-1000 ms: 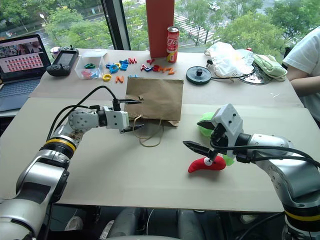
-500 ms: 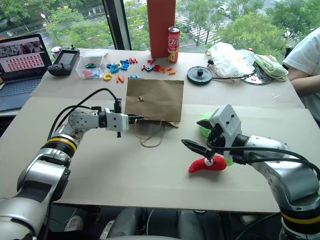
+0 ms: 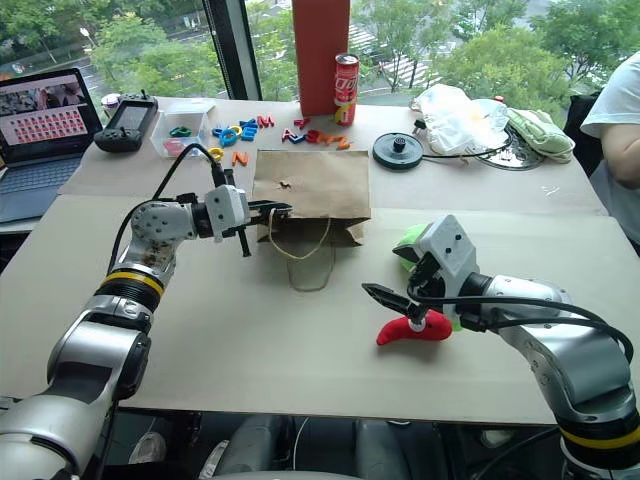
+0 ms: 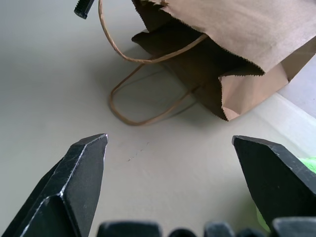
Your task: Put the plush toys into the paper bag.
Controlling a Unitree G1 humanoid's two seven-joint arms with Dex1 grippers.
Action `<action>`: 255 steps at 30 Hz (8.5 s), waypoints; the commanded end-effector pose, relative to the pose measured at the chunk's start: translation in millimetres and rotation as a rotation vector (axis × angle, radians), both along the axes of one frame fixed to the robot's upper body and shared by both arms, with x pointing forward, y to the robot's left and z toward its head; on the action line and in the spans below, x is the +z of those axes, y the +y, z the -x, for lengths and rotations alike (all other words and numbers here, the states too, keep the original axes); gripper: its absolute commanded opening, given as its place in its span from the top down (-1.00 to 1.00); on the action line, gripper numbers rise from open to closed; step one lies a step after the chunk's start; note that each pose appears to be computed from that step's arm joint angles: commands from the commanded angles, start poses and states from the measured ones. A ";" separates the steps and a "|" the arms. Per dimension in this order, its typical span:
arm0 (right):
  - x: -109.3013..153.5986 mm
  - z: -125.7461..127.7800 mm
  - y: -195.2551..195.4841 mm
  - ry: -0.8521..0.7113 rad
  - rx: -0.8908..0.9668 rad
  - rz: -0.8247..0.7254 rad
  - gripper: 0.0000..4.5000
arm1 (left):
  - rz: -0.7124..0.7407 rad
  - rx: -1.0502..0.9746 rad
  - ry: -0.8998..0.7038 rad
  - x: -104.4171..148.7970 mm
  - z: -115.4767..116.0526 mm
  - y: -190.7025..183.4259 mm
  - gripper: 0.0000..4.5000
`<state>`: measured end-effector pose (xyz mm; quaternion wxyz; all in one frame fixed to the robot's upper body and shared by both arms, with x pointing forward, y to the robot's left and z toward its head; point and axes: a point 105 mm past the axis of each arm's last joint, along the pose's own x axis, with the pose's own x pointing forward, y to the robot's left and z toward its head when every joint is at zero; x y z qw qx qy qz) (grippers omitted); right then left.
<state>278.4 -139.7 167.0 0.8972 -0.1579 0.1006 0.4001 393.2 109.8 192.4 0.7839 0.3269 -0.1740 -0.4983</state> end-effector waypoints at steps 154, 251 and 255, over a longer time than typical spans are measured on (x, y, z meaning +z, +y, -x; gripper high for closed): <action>22.5 -59.2 55.6 -0.367 -0.014 0.388 0.53 | 0.490 -0.050 0.393 60.0 30.2 -18.5 1.00; 26.1 -82.3 108.5 -0.235 -0.035 0.334 0.25 | 0.412 -0.098 0.453 41.5 38.4 -27.5 1.00; 29.5 -75.0 106.6 -0.190 -0.025 0.270 -0.37 | 0.411 -0.096 0.453 41.0 38.2 -26.2 1.00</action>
